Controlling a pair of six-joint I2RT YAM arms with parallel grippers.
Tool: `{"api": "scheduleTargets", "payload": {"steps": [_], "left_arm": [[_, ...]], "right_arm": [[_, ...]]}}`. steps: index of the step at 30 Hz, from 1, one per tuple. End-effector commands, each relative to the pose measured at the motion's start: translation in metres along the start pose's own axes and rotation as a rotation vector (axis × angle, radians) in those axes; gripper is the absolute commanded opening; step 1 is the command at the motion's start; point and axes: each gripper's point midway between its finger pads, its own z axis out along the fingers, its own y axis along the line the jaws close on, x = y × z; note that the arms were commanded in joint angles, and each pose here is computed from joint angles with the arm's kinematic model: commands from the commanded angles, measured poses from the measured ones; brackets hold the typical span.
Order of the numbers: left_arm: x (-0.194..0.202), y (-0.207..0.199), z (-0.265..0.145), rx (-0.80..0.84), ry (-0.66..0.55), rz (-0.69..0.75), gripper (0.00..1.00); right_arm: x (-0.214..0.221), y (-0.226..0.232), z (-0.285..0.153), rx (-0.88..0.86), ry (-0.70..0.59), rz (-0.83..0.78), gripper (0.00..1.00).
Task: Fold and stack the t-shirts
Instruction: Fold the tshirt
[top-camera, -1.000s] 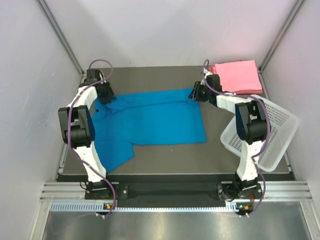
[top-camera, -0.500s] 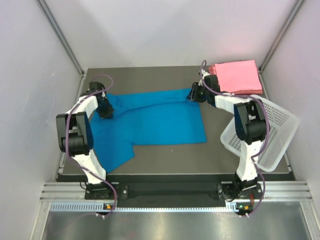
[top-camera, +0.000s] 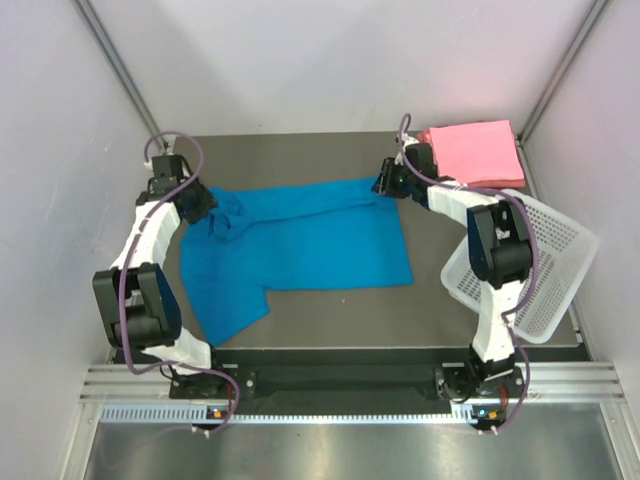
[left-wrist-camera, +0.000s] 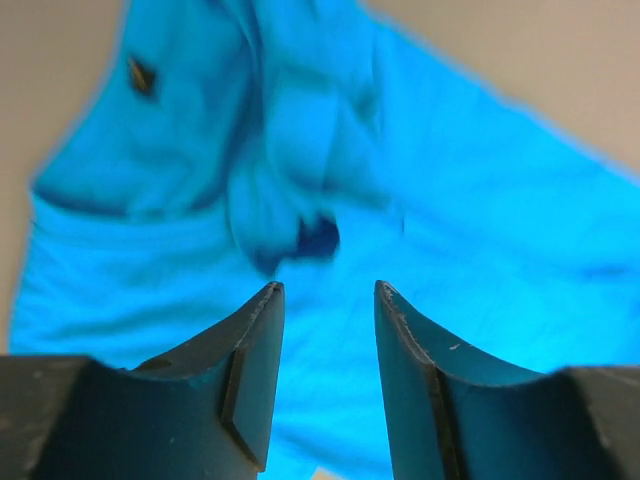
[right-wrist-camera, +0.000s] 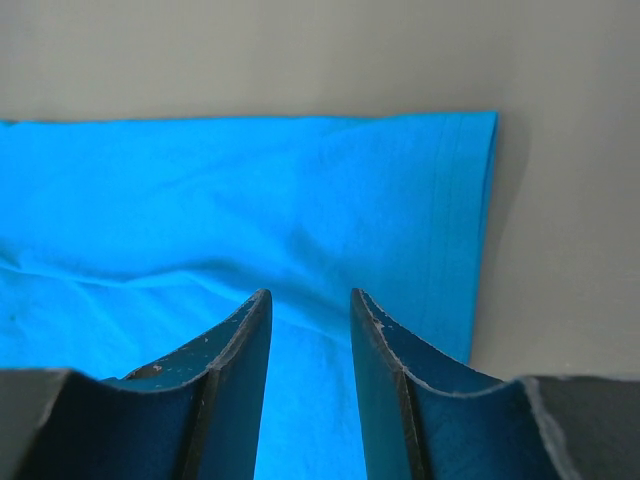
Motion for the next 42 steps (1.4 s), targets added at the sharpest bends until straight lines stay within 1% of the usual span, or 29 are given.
{"api": "scheduleTargets", "payload": {"steps": [1, 2, 3, 4, 5, 6, 7, 8, 10, 11, 16, 23, 32, 35, 36, 40, 42], "left_arm": [[-0.051, 0.017, 0.014, -0.026, -0.096, -0.094, 0.47], [-0.067, 0.022, 0.014, -0.019, -0.116, -0.105, 0.47], [-0.074, 0.024, 0.018, -0.017, -0.116, -0.105, 0.48], [-0.075, 0.033, 0.031, -0.040, -0.098, -0.109, 0.48], [-0.090, 0.036, 0.032, -0.048, -0.117, -0.121, 0.49], [-0.093, 0.039, 0.037, -0.051, -0.110, -0.121, 0.50], [-0.089, 0.043, 0.051, -0.052, -0.078, -0.131, 0.49], [-0.099, 0.042, 0.054, -0.040, -0.096, -0.131, 0.49], [-0.095, 0.045, 0.072, -0.045, -0.070, -0.128, 0.50], [-0.102, 0.044, 0.077, -0.038, -0.085, -0.123, 0.49], [-0.097, 0.054, 0.112, -0.050, -0.048, -0.091, 0.49], [-0.099, 0.059, 0.140, -0.047, -0.041, -0.053, 0.49], [-0.106, 0.048, 0.155, 0.036, -0.065, -0.002, 0.48], [-0.108, 0.049, 0.160, 0.035, -0.064, 0.007, 0.47], [-0.106, 0.050, 0.163, 0.039, -0.056, 0.006, 0.46], [-0.108, 0.044, 0.169, 0.073, -0.057, -0.005, 0.42], [-0.106, 0.041, 0.173, 0.093, -0.049, -0.012, 0.34]], "right_arm": [[-0.015, 0.006, 0.006, 0.026, -0.037, -0.033, 0.38], [-0.012, 0.003, 0.007, 0.041, -0.022, -0.030, 0.38], [-0.012, 0.001, 0.009, 0.053, -0.025, -0.031, 0.38], [-0.011, -0.002, 0.013, 0.063, -0.022, -0.033, 0.38], [-0.018, -0.001, 0.015, 0.065, -0.035, -0.044, 0.38], [-0.020, -0.004, 0.017, 0.074, -0.039, -0.046, 0.39], [-0.017, -0.008, 0.023, 0.088, -0.030, -0.053, 0.41], [-0.023, -0.009, 0.024, 0.100, -0.036, -0.057, 0.43], [-0.023, -0.022, 0.029, 0.159, -0.035, -0.059, 0.44], [-0.031, -0.024, 0.030, 0.172, -0.049, -0.059, 0.45], [-0.034, -0.043, 0.036, 0.226, -0.043, -0.035, 0.47], [-0.031, -0.067, 0.037, 0.310, -0.035, -0.021, 0.47], [-0.029, -0.081, 0.046, 0.308, -0.016, -0.001, 0.46], [-0.033, -0.083, 0.048, 0.307, -0.026, 0.008, 0.46], [-0.030, -0.080, 0.051, 0.270, -0.014, 0.013, 0.46], [-0.033, -0.070, 0.058, 0.211, -0.029, 0.023, 0.44], [-0.031, -0.065, 0.062, 0.175, -0.028, 0.029, 0.41]]}}
